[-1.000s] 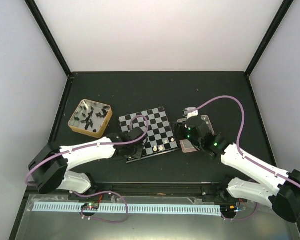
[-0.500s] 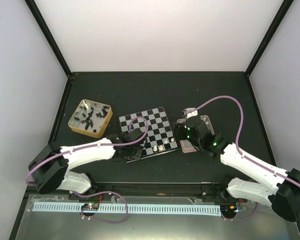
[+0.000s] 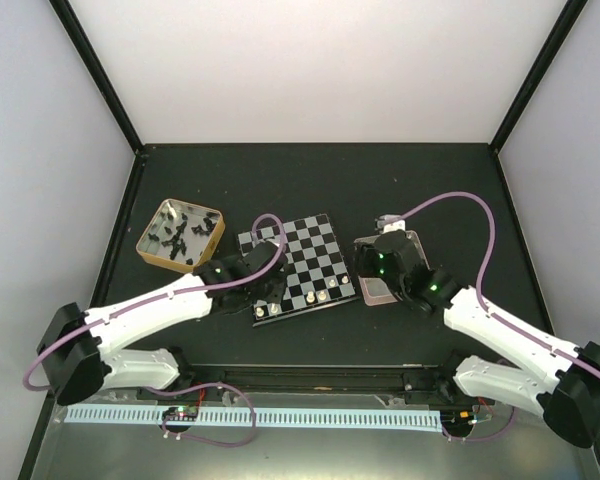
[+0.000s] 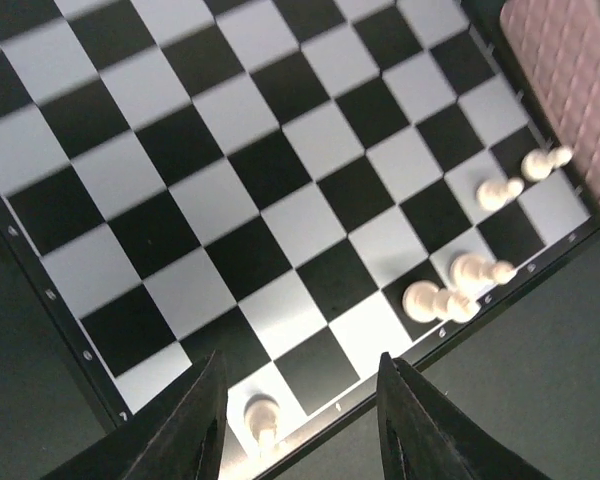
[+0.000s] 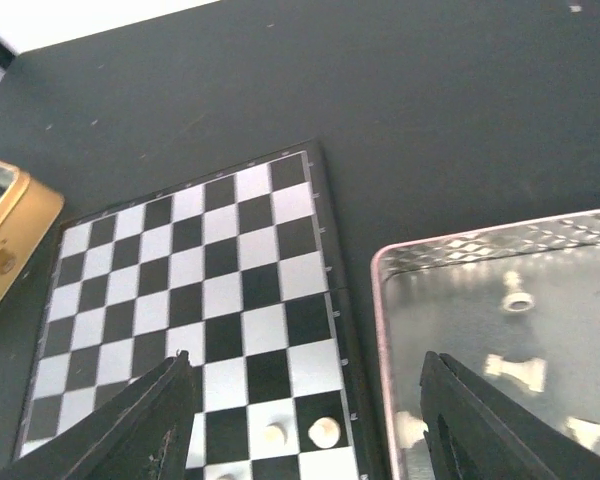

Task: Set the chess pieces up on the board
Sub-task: Place the chess piece on the chessboard, then pick up the chess piece from the storage box.

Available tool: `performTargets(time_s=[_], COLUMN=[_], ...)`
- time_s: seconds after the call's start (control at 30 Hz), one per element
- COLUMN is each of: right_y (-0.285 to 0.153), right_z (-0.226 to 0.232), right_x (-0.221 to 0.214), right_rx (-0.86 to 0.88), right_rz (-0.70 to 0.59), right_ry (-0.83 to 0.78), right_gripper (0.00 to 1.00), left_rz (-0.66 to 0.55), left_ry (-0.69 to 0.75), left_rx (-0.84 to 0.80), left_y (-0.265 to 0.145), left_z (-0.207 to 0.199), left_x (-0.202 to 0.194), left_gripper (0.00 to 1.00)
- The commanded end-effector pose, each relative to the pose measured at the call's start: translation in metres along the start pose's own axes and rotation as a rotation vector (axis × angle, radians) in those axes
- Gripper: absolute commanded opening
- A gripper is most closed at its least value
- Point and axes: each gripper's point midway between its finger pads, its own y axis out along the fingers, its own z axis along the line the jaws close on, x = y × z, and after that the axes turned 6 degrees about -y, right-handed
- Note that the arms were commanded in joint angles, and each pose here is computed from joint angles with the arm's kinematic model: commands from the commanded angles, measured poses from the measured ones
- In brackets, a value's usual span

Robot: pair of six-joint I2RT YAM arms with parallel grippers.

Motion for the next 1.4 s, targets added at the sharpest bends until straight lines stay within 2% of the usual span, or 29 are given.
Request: performTargets(time_s=[0.0,0.27,0.43,0.57,0.77,0.9,1.1,1.23,1.37], right_y=[-0.001,0.031,0.058,0.082,0.112,0.125,0.134,0.135,0.137], right_z=[-0.035,-0.091,-0.101,-0.104,-0.116,-0.122,-0.129,-0.131,-0.132], right_x=[0.001,-0.034,-0.047,-0.049,-0.054,-0.058,-0.063,-0.067,-0.068], right_rx=[-0.129,-0.252,-0.275,-0.289,-0.321,-0.347,-0.377,-0.383,-0.386], right_rz=[-0.006,0.185,0.305,0.367,0.422,0.448,0.467,0.483,0.483], right_ry=[0.071,0.152,0.078,0.036,0.054,0.066,0.066,0.059,0.064], right_gripper=[0.63,0.61,0.6,0.57,0.52,0.44,0.34,0.23,0.22], left_rz=[-0.149,-0.441,-0.611,-0.702,-0.722,-0.703,-0.688,-0.689,-0.686], left_ry=[0.005,-0.037,-0.067,-0.084,-0.079,-0.071,-0.069,-0.071,-0.071], left_rx=[0.007,-0.1,-0.174,-0.192,-0.177,-0.162,-0.158,-0.162,-0.167], left_y=[-0.031,-0.086,-0.115,-0.135,-0.142,-0.137,-0.133,-0.133,-0.133], left_z=[0.0,0.01,0.024,0.035,0.044,0.045,0.046,0.046,0.045], left_x=[0.034,0.067,0.071,0.074,0.073,0.07,0.067,0.067,0.067], left_gripper=[0.44,0.55,0.67,0.7,0.71,0.71,0.71,0.71,0.71])
